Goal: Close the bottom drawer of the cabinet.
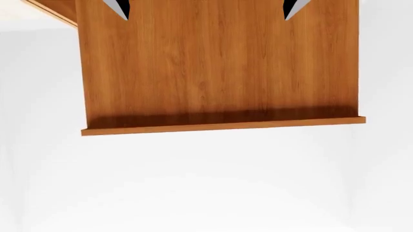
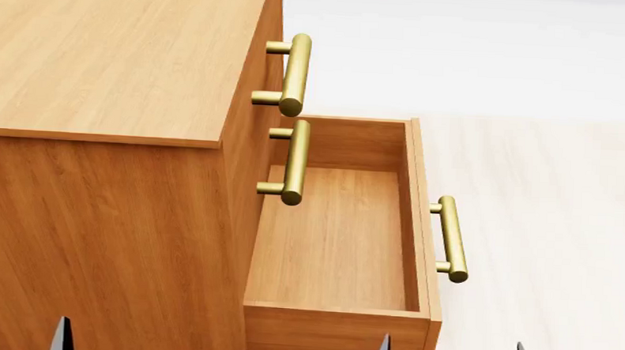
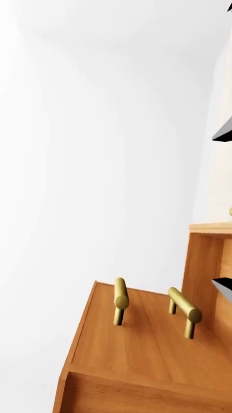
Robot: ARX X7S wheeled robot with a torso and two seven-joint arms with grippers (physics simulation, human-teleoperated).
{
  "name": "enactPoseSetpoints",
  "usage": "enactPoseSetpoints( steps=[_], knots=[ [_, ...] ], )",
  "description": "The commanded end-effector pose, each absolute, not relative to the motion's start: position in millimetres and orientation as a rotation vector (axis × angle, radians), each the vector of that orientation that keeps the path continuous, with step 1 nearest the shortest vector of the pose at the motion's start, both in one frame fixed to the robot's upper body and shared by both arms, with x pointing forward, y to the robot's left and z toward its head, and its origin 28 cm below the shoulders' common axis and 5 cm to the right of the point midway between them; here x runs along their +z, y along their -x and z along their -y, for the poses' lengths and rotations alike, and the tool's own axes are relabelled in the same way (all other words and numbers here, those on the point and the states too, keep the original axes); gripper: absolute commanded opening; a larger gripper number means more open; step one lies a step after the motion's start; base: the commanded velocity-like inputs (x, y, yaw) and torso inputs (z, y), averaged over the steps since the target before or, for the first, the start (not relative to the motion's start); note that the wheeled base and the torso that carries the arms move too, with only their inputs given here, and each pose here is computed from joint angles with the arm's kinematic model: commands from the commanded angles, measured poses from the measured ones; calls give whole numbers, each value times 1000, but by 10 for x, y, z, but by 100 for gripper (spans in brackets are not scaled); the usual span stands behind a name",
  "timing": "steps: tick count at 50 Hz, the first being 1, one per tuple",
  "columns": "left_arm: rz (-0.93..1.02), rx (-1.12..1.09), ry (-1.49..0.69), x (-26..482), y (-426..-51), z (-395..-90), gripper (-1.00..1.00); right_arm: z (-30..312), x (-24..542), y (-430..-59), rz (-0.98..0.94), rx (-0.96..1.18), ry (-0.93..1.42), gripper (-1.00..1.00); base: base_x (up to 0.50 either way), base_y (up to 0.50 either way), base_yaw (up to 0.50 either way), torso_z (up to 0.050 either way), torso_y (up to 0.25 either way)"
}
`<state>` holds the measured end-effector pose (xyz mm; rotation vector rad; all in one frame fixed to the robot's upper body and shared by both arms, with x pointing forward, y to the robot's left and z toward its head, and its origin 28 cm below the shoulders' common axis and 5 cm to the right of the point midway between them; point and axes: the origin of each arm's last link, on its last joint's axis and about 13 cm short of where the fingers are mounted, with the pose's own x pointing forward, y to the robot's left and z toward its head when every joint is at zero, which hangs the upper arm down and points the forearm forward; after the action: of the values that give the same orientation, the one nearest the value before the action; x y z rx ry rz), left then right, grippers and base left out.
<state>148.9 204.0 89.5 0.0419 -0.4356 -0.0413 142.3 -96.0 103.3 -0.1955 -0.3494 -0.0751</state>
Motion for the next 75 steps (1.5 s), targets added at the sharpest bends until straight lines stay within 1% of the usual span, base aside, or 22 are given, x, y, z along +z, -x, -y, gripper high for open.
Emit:
enactPoseSetpoints(
  steps=[1, 4, 5, 10, 19, 20, 28, 37, 38, 40, 41, 42, 43, 44, 45, 49, 55, 75],
  knots=[
    [430, -43, -39, 890, -1498, -2042, 100, 1078, 1104, -1394, 346, -130, 232, 100, 0, 0, 0, 0, 0],
    [429, -43, -41, 892, -1499, -2041, 100, 1124, 1114, -1383, 343, -165, 245, 100, 0, 0, 0, 0, 0],
    [429, -42, -42, 894, -1498, -2041, 100, 1143, 1123, -1376, 346, -207, 254, 100, 0, 0, 0, 0, 0],
    [428, -43, -40, 897, -1497, -2042, 100, 1191, 1131, -1365, 333, -244, 275, 100, 0, 0, 0, 0, 0],
    [424, -43, -44, 891, -1501, -2031, 100, 1326, 1138, -1389, 323, -294, 247, 100, 0, 0, 0, 0, 0],
    [423, -45, -45, 886, -1503, -2028, 100, 1350, 1133, -1403, 327, -332, 253, 100, 0, 0, 0, 0, 0],
    [419, -45, -47, 879, -1506, -2023, 100, 1431, 1132, -1422, 307, -346, 224, 100, 0, 0, 0, 0, 0],
    [413, -47, -50, 861, -1519, -2021, 100, 1527, 1106, -1520, 281, -357, 213, 100, 0, 0, 0, 0, 0],
    [413, -46, -50, 862, -1518, -2020, 100, 1541, 1096, -1547, 274, -394, 220, 100, 0, 0, 0, 0, 0],
    [412, -48, -51, 863, -1518, -2017, 100, 1552, 1068, -1580, 256, -383, 235, 100, 0, 0, 0, 0, 0],
    [412, -48, -51, 864, -1518, -2016, 100, 1558, 1068, -1591, 259, -413, 224, 100, 0, 0, 0, 0, 0],
    [411, -49, -51, 859, -1521, -2015, 100, 1576, 1041, -1619, 228, -372, 211, 100, 0, 0, 0, 0, 0],
    [411, -49, -52, 856, -1524, -2015, 100, 1594, 1036, -1638, 241, -439, 196, 100, 0, 0, 0, 0, 0],
    [411, -49, -52, 854, -1525, -2016, 100, 1601, 1024, -1651, 216, -379, 194, 100, 0, 0, 0, 0, 0],
    [410, -48, -53, 851, -1528, -2015, 100, 1617, 1026, -1668, 228, -408, 170, 100, 0, 0, 0, 0, 0],
    [409, -50, -55, 858, -1527, -2009, 100, 1662, 1029, -1728, 213, -391, 163, 100, 0, 0, 0, 0, 0],
    [406, -52, -55, 831, -1545, -2010, 100, 1699, 1056, -1808, 168, -309, 154, 100, 0, 0, 0, 0, 0],
    [399, -56, -58, 842, -1549, -2001, 100, 1859, 1093, -2111, 81, -246, 117, 100, 0, 0, 0, 0, 0]
  ],
)
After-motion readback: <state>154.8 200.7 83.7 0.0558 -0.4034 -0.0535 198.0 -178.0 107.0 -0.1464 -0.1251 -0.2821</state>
